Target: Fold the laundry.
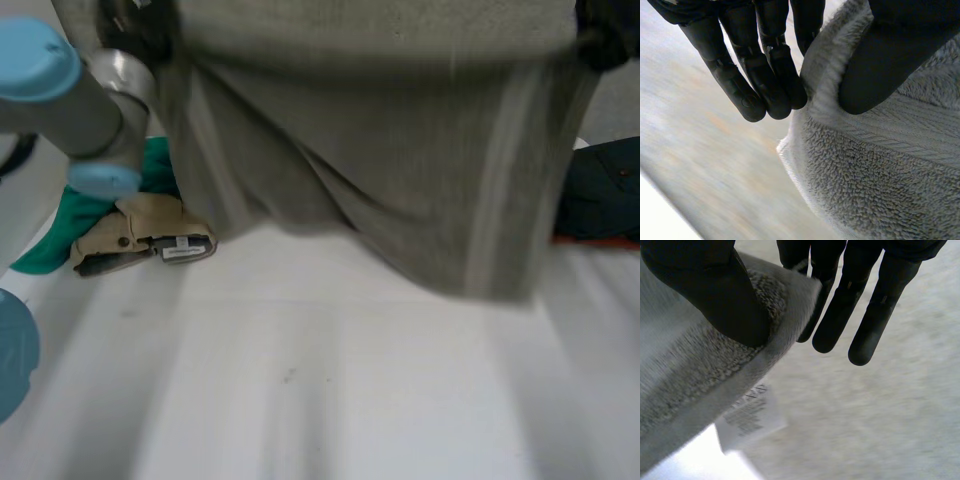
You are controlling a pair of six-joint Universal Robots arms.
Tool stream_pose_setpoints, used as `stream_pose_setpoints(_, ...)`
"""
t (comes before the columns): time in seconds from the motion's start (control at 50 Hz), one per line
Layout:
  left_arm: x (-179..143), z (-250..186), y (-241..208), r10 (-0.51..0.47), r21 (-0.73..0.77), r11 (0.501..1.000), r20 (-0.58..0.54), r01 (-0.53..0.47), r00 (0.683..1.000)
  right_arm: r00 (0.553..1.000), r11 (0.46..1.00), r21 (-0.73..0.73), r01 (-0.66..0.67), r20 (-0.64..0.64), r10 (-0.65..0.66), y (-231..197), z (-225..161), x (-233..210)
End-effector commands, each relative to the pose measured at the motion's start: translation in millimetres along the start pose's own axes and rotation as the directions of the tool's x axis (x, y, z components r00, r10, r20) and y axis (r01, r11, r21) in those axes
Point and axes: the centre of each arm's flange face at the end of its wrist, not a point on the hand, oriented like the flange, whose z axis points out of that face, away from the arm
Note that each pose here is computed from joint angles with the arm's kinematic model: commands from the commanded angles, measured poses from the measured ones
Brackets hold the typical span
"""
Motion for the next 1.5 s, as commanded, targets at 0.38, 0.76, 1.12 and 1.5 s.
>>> stream_pose_setpoints(0.38, -24, -48, 36, -0.182, -0.120, 0.976, -0.003, 0.180, 0.983, 0.996, 0.997, -0.007, -0.082, -0.025, 0.082, 42, -10, -51)
stream_pose_setpoints(0.76, 22, -220, 74, -0.103, -0.550, 0.814, -0.449, -0.183, 0.888, 0.948, 0.804, -0.565, 0.186, 0.317, 0.004, 130, -130, -63)
stream_pose_setpoints(1.12, 5, -310, -3, -0.384, -0.779, 0.492, -0.595, -0.389, 0.706, 0.721, 0.596, -0.619, 0.512, 0.687, 0.095, 93, -212, -37)
stream_pose_setpoints(1.5, 20, -200, 27, -0.152, -0.618, 0.754, -0.494, -0.223, 0.856, 0.907, 0.766, -0.567, 0.302, 0.418, -0.048, 123, -123, -51)
